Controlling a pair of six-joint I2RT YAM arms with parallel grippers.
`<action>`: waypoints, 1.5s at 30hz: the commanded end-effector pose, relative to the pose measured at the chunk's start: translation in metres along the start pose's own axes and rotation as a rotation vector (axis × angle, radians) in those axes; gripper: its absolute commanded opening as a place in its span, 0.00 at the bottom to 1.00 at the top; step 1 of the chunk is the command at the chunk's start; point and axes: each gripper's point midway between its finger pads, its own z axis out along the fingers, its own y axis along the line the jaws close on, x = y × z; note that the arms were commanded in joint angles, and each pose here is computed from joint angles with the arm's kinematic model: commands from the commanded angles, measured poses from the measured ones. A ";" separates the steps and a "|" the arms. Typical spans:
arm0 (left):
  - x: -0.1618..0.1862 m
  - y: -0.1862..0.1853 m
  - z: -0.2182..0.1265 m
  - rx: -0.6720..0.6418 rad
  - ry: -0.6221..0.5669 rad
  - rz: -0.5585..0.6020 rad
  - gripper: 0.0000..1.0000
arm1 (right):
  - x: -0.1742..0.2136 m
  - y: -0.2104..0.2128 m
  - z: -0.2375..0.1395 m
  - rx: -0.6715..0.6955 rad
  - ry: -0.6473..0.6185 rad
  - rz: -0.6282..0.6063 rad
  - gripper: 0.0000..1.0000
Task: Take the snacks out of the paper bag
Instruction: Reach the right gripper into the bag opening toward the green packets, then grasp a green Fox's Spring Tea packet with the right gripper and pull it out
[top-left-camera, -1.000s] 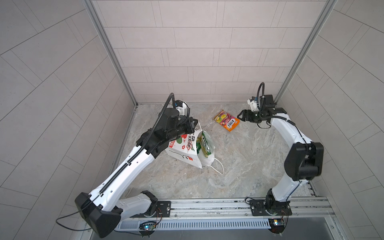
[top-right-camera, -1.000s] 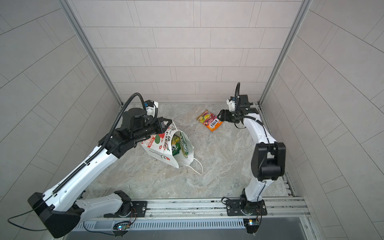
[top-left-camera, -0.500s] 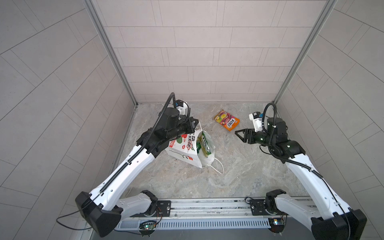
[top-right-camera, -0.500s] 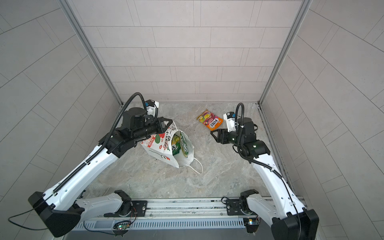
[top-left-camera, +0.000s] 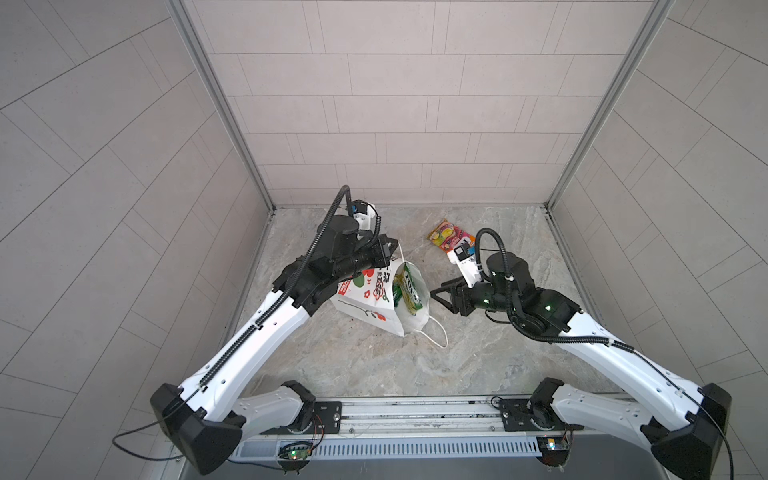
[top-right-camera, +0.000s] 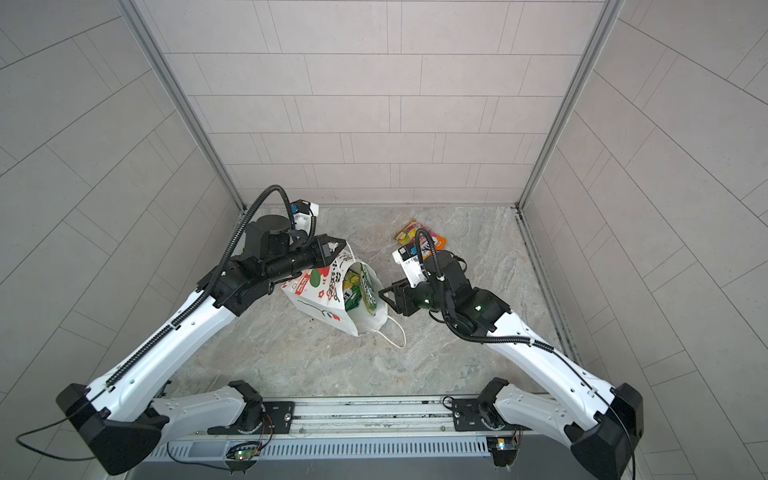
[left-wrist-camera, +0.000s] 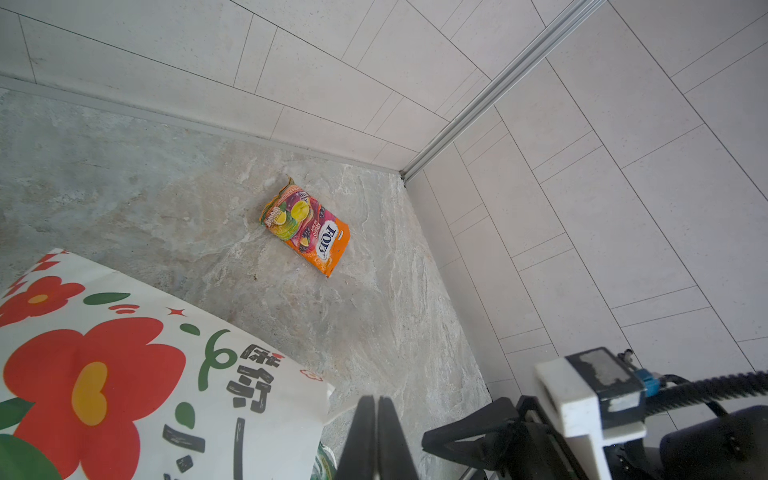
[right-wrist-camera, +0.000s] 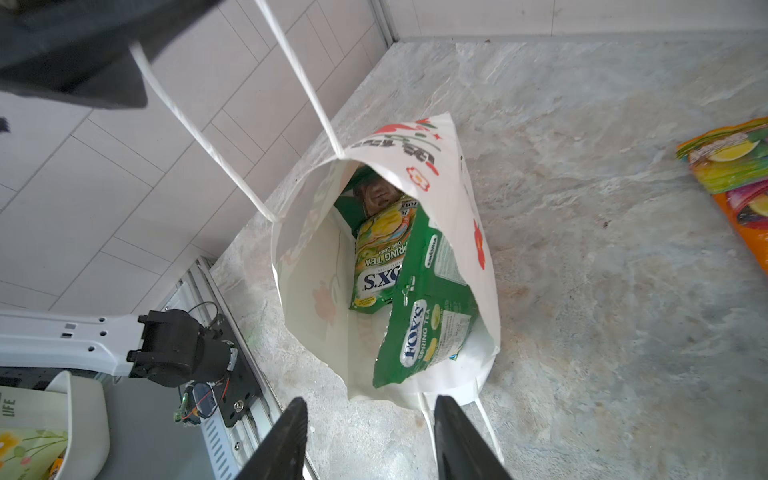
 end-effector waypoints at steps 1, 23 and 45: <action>-0.023 -0.018 -0.009 0.054 -0.077 0.020 0.00 | -0.005 -0.002 0.013 0.053 -0.026 -0.037 0.50; -0.021 -0.021 -0.007 0.069 -0.065 0.010 0.00 | 0.003 -0.037 0.086 0.337 0.055 -0.087 0.46; -0.018 -0.011 -0.009 0.030 -0.072 0.016 0.00 | 0.002 -0.010 0.064 0.184 0.031 -0.077 0.00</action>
